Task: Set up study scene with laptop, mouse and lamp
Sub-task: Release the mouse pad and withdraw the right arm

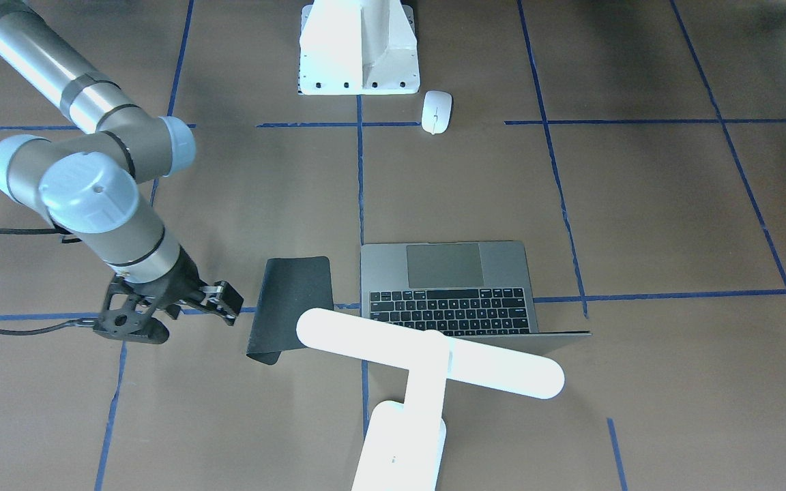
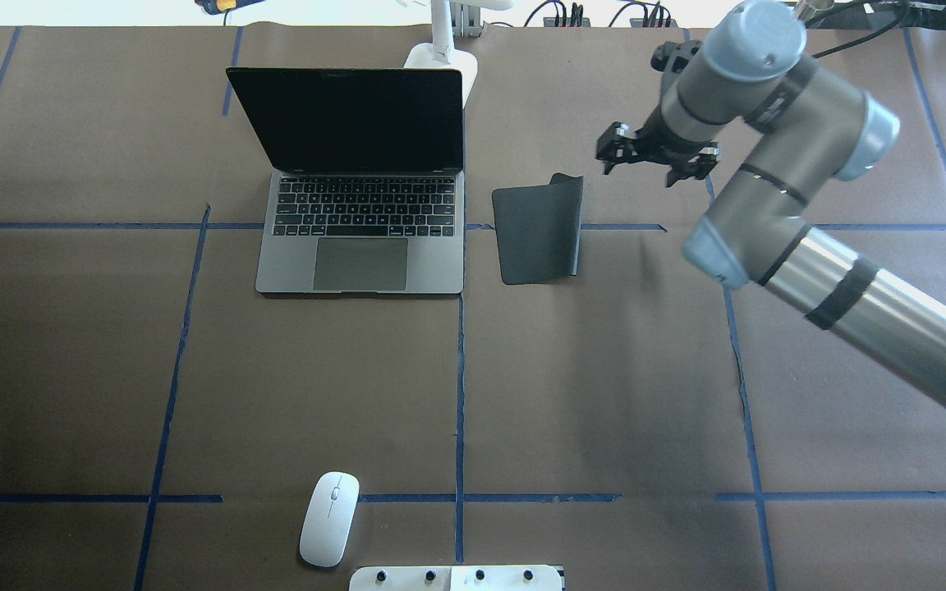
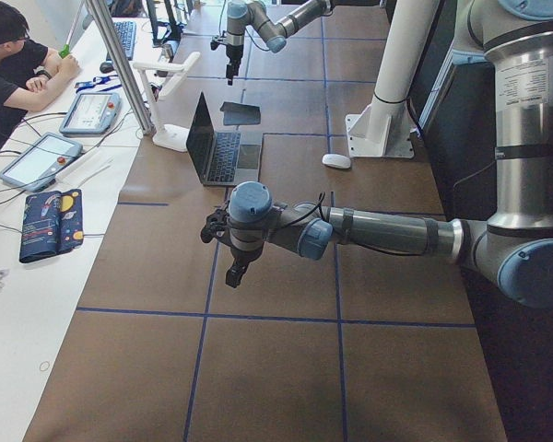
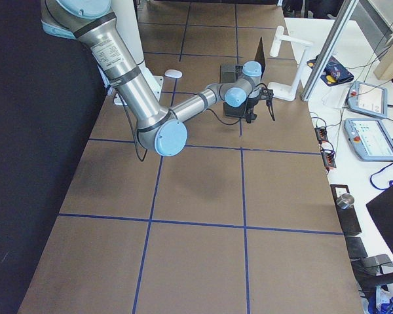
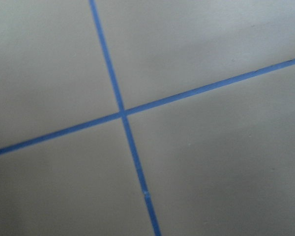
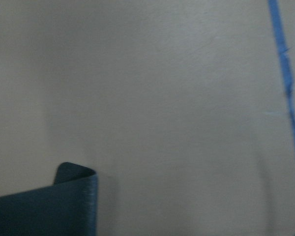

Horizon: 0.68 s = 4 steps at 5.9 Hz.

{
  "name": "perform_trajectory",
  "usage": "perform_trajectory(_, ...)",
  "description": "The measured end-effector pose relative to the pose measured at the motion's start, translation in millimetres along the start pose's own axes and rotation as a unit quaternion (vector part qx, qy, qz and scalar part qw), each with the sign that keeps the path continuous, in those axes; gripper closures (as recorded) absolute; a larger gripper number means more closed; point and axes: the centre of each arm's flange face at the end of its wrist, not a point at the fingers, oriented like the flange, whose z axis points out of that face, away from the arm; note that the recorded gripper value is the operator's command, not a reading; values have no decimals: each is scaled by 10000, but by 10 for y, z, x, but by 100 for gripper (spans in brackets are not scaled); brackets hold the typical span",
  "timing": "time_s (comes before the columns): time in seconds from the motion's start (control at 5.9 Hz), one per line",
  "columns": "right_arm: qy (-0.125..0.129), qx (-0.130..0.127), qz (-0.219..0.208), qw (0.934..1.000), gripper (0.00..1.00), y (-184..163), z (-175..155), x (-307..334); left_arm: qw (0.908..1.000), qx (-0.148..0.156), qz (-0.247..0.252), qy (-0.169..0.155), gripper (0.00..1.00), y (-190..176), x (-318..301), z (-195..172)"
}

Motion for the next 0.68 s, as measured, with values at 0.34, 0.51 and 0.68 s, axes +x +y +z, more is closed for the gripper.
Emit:
perform_trajectory(0.34,189,-249,-938,9951,0,-143,-436,1332,9993,40,-265,278,0,-254,853,25)
perform_trajectory(0.51,237,-303,-1337,9903,0,-136,-637,2145,9979,2,-454,469,0,-326,1344,30)
perform_trajectory(0.68,299,-330,-1680,9848,0,12,-850,2997,9959,-103,-578,683,0,-343,1826,50)
